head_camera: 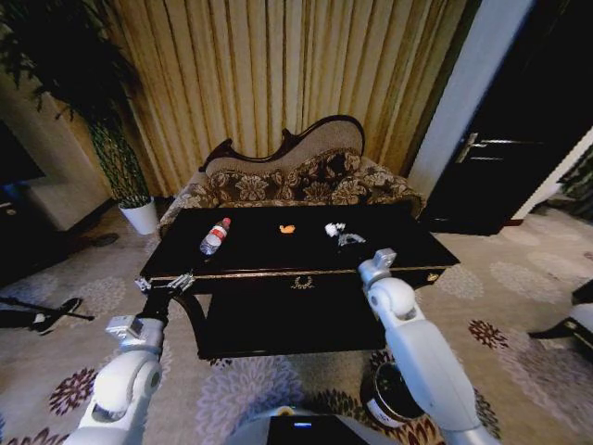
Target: Move to the front of the table and place the trash on the table into the trash bin.
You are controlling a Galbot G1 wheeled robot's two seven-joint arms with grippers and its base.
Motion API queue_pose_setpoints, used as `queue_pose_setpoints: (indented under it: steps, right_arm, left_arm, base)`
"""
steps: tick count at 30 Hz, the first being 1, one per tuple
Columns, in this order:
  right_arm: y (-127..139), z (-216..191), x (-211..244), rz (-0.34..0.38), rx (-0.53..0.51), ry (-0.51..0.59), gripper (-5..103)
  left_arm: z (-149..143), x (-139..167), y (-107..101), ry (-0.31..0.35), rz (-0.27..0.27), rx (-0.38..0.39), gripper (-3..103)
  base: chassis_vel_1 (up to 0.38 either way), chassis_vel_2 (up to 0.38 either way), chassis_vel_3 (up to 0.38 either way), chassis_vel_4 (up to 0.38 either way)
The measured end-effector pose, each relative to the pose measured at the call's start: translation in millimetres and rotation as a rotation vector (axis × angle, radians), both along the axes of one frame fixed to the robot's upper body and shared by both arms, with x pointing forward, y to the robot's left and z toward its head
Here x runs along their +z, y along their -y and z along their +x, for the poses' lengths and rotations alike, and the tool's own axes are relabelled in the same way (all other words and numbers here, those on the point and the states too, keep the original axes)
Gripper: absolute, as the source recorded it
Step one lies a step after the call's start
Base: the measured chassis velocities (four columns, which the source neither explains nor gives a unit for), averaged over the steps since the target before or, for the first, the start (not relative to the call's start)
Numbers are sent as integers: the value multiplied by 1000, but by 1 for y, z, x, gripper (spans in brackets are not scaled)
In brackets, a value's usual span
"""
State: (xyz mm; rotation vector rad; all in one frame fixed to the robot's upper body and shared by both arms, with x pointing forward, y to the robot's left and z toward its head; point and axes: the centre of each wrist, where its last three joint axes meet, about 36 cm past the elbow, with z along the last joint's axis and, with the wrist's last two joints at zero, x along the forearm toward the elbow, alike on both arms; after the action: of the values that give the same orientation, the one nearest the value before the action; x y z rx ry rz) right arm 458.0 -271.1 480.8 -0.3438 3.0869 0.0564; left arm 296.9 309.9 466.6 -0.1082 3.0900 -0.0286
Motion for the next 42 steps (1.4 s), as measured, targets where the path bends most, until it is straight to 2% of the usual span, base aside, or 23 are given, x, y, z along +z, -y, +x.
queue_pose_setpoints:
  steps: [4, 19, 42]
  right_arm:
    - [8, -7, 2, -6, -20, 0, 0]
    - [12, -25, -7, -17, -34, -26, 0]
    - [10, -30, -14, -21, -35, -36, 0]
  left_arm:
    - [0, 0, 1, 0, -3, 0, 100]
    - [-1, -1, 0, -5, 0, 2, 100]
    - [-1, -1, 0, -5, -2, 2, 100]
  base:
    - [0, 0, 0, 0]
    - [29, -27, -29, 28]
    - [196, -191, -182, 189]
